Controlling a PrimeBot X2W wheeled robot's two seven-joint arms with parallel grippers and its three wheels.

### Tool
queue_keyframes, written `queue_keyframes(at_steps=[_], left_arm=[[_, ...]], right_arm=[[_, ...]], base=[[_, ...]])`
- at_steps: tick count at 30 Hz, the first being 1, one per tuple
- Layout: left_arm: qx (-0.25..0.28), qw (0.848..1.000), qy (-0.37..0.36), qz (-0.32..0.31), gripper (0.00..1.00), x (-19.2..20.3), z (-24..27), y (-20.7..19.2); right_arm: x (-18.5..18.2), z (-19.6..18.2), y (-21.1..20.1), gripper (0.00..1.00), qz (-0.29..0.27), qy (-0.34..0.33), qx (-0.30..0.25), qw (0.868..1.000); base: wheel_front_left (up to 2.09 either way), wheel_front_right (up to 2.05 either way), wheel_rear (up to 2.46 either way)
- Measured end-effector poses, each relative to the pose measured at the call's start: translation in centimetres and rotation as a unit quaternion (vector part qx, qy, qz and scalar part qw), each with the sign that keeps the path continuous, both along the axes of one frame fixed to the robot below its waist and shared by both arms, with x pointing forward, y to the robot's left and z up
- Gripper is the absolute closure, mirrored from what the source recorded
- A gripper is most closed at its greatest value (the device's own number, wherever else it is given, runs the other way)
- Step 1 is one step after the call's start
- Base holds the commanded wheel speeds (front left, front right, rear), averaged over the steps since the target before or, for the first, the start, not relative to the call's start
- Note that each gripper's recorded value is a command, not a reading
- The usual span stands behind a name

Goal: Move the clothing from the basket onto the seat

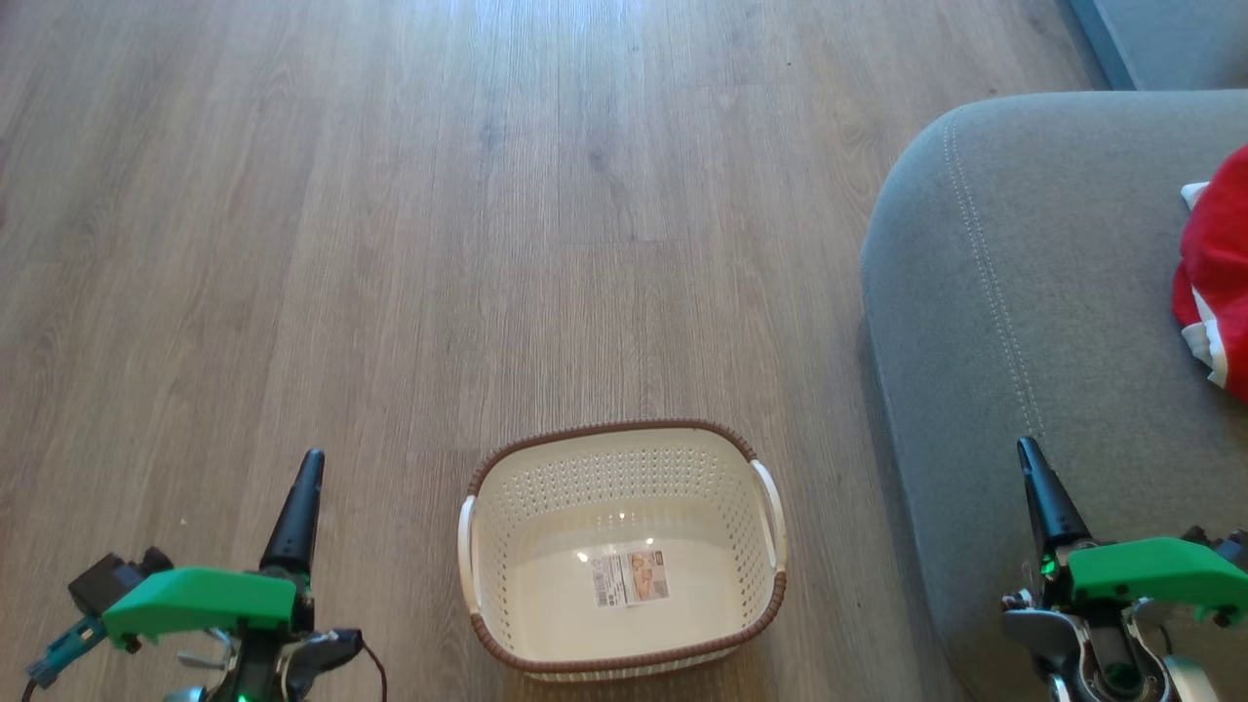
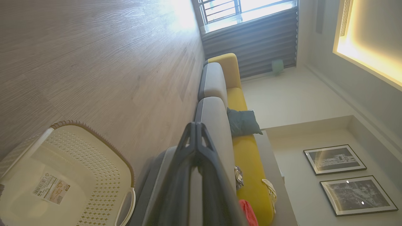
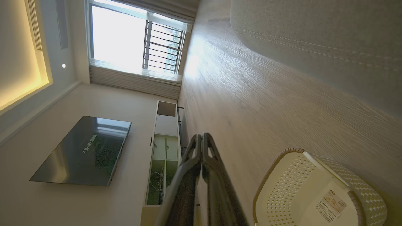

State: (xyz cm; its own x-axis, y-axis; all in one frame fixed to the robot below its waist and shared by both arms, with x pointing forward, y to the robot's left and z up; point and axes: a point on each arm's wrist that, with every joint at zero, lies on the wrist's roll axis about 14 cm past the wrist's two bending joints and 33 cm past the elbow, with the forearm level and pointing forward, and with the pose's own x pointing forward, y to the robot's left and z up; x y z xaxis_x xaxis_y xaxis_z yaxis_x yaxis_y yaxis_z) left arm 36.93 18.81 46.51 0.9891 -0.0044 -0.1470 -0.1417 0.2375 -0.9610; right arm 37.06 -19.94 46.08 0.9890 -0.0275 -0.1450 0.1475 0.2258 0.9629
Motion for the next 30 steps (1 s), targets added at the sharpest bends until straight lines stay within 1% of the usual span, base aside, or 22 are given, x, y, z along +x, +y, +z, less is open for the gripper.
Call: queue_keyframes(at_steps=[9,21,30], left_arm=[[-0.05,0.999,-0.007,-0.001,1.0,0.1,0.3,-0.2],[-0.115,0.993,-0.018,0.004,1.0,0.2,0.8,0.0],[-0.12,0.993,-0.02,0.003,1.0,0.3,0.9,0.0]], right_arm=[[0.2,0.7,-0.2,1.0,-0.006,-0.013,0.047,0.999],[0.1,1.4,-0.8,1.0,-0.017,-0.027,0.11,0.993],[0.1,1.4,-0.8,1.0,-0.016,-0.028,0.117,0.993]], base=[[0.0,0.0,0.0],[0.0,0.0,0.0],[0.0,0.0,0.0]])
